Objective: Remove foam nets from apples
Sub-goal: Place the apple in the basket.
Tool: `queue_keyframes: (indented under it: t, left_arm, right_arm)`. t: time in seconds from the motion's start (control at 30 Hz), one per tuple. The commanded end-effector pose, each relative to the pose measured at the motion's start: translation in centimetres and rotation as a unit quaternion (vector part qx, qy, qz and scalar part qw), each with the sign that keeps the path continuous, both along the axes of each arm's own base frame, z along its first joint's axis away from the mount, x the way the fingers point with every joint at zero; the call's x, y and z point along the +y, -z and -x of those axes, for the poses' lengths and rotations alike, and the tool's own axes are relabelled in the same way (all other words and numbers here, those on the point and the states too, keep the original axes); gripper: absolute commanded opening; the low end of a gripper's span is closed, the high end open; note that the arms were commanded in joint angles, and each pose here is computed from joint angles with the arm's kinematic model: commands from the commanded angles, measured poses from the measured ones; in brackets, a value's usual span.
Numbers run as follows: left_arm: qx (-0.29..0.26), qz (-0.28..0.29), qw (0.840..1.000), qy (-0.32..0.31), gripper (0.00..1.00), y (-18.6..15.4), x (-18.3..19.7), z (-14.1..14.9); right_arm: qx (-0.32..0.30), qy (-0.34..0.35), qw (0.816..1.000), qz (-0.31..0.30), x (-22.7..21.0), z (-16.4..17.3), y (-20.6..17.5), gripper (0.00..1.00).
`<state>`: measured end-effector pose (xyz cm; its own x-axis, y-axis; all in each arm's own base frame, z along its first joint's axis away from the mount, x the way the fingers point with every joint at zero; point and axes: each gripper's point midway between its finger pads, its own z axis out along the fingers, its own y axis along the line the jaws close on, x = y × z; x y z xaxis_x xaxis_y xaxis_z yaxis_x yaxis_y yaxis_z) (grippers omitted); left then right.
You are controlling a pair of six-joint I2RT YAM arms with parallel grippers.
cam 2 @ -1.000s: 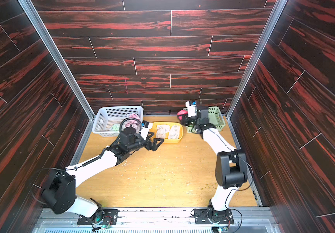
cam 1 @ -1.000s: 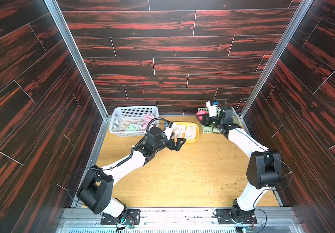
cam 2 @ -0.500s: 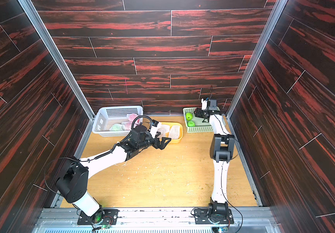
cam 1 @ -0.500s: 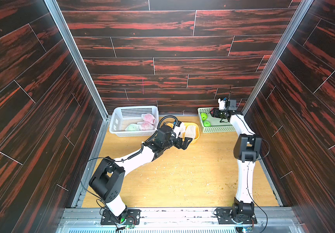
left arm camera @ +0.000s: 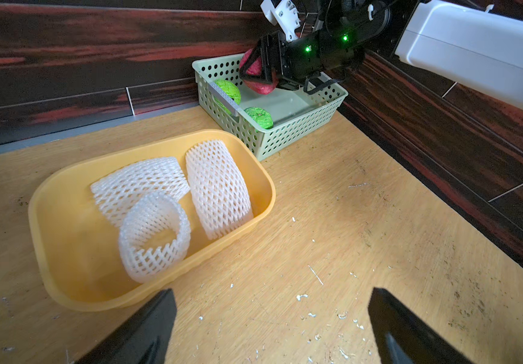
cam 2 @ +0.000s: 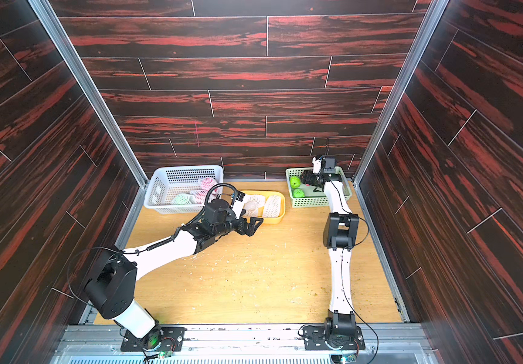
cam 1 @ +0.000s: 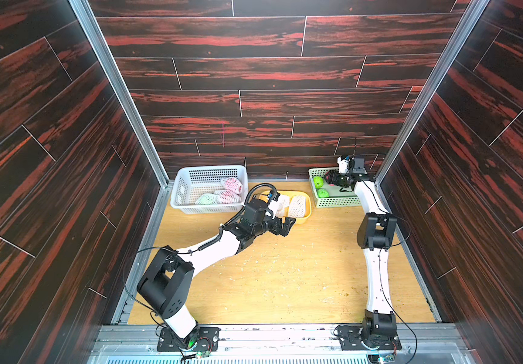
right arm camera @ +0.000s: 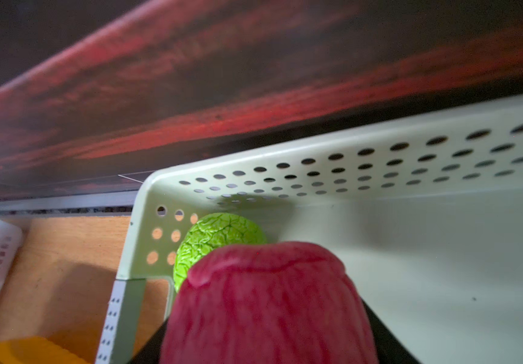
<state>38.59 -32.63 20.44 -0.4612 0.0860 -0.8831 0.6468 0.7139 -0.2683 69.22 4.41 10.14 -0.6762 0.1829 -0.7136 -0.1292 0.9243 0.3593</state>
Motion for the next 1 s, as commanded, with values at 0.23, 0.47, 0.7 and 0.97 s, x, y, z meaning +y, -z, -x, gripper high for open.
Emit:
queue_keyframes:
  t: [0.23, 0.47, 0.7, 0.97]
  left_arm:
    - [-0.011, -0.007, 0.998, -0.059, 1.0, -3.5, 4.8, -2.0]
    - [0.004, -0.037, 0.99, -0.135, 1.0, -5.0, 8.8, -4.1]
    - [0.047, -0.058, 0.971, -0.229, 1.0, -5.5, 14.8, -7.1]
    - [0.105, -0.109, 0.924, -0.35, 1.0, -4.6, 24.3, -10.8]
  right_arm:
    - [-0.026, -0.004, 1.0, 0.002, -0.2, -0.3, -2.2, 0.9]
    - [-0.074, -0.022, 0.997, -0.012, 0.6, 0.9, -10.1, 0.91]
    - [-0.138, -0.091, 0.985, -0.041, 4.3, 6.2, -22.3, 0.92]
    - [-0.204, -0.16, 0.962, -0.086, 10.2, 17.7, -31.4, 0.92]
